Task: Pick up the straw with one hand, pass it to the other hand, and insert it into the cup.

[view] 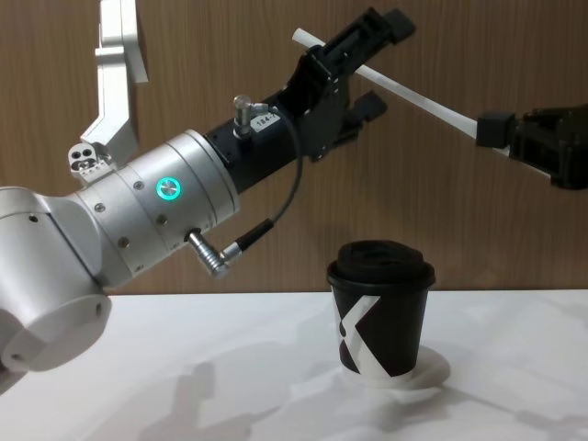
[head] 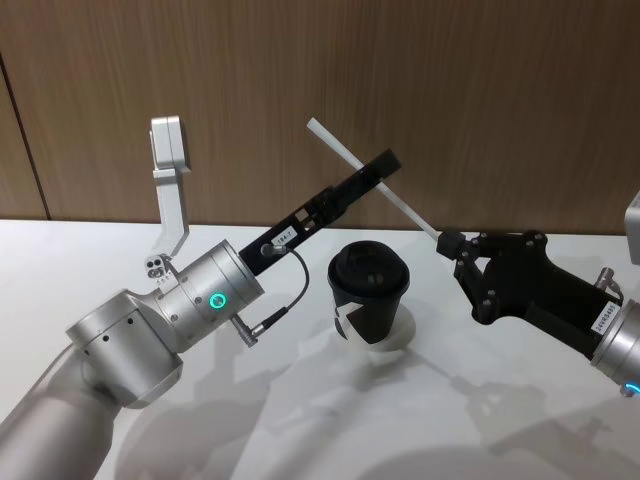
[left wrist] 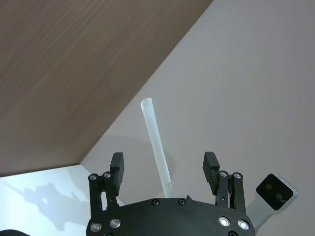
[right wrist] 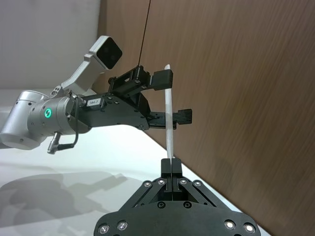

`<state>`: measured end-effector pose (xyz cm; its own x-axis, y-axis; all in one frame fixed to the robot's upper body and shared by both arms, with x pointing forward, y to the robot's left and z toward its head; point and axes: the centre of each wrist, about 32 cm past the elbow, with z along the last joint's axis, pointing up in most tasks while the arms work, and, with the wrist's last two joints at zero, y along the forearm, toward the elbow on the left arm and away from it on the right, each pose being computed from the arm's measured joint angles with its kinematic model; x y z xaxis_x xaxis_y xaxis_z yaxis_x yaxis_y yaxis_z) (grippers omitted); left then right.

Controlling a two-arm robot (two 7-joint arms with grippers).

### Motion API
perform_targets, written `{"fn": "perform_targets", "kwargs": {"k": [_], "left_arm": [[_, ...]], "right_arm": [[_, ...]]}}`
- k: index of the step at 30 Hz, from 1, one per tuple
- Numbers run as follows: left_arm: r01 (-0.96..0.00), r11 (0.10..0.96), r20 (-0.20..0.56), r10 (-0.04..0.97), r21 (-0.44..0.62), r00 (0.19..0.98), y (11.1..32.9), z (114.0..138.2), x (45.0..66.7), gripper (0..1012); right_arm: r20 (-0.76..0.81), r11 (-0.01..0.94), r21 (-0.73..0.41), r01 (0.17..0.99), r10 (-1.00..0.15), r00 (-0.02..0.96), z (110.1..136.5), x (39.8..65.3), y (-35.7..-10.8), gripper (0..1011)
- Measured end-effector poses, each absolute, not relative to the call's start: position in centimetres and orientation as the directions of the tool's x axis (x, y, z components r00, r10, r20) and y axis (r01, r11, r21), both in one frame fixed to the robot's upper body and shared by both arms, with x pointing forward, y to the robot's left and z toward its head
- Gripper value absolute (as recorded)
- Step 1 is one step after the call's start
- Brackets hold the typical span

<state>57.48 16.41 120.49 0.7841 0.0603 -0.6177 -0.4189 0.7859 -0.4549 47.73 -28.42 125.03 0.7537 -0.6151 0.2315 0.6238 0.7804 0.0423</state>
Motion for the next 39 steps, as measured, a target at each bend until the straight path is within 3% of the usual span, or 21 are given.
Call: {"fn": "perform_targets", "kwargs": {"k": [15,21,39], "left_arm": [[-0.436,0.784,-0.608,0.096,-0.441,0.788,17.5,120.4,57.1,1007],[-0.44,0.785,-0.607,0.105,-0.436,0.788,17.7,120.4,57.1,913],[-0.446,0.786,-0.606,0.117,-0.428,0.787,17.9,120.5,57.0,323]], "right_arm": [[0.232,0.78,0.042,0.624,-0.615,0.754,125.0,47.7,-28.4,7],[0.231,0.78,0.042,0.624,-0.615,0.754,125.0,47.7,-28.4,7],[0.231,0.78,0.042,0.624,-0.615,0.754,125.0,47.7,-28.4,7]]}}
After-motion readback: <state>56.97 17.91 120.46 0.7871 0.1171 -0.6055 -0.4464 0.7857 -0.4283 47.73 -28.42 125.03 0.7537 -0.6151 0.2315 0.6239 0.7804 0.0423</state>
